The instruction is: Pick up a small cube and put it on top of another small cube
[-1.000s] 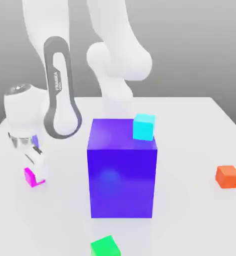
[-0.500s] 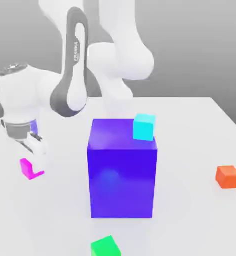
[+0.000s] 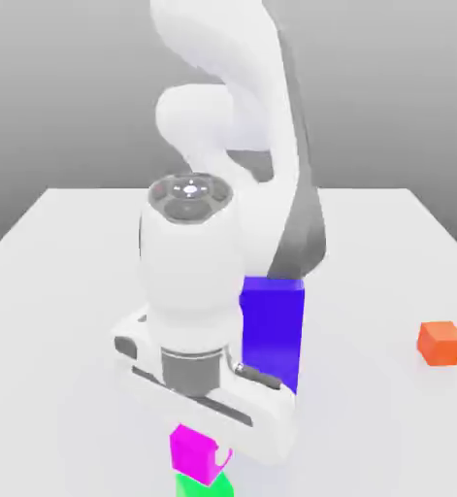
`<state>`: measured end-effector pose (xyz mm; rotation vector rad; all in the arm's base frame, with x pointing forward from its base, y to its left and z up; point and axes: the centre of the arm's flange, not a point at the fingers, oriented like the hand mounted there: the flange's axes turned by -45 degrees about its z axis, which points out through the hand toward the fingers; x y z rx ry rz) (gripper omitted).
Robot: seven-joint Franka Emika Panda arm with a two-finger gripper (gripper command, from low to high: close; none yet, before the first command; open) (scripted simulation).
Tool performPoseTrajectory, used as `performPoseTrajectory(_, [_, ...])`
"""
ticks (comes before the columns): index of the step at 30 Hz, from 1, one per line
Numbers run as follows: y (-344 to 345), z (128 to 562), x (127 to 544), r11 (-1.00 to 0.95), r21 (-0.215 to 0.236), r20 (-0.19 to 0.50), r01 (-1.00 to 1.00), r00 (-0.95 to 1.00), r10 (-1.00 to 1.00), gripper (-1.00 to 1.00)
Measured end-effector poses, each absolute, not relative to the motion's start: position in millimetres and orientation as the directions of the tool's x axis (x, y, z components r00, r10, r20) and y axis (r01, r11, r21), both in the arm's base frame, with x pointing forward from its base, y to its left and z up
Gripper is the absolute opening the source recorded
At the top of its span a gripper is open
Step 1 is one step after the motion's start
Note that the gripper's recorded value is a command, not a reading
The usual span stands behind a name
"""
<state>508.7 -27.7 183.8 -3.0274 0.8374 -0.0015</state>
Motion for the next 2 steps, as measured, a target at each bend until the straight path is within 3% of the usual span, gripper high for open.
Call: performPoseTrajectory(2, [-27.7, 183.8, 508.7, -0.858, -0.001, 0.001, -0.514, 0.858, -0.514, 1.00])
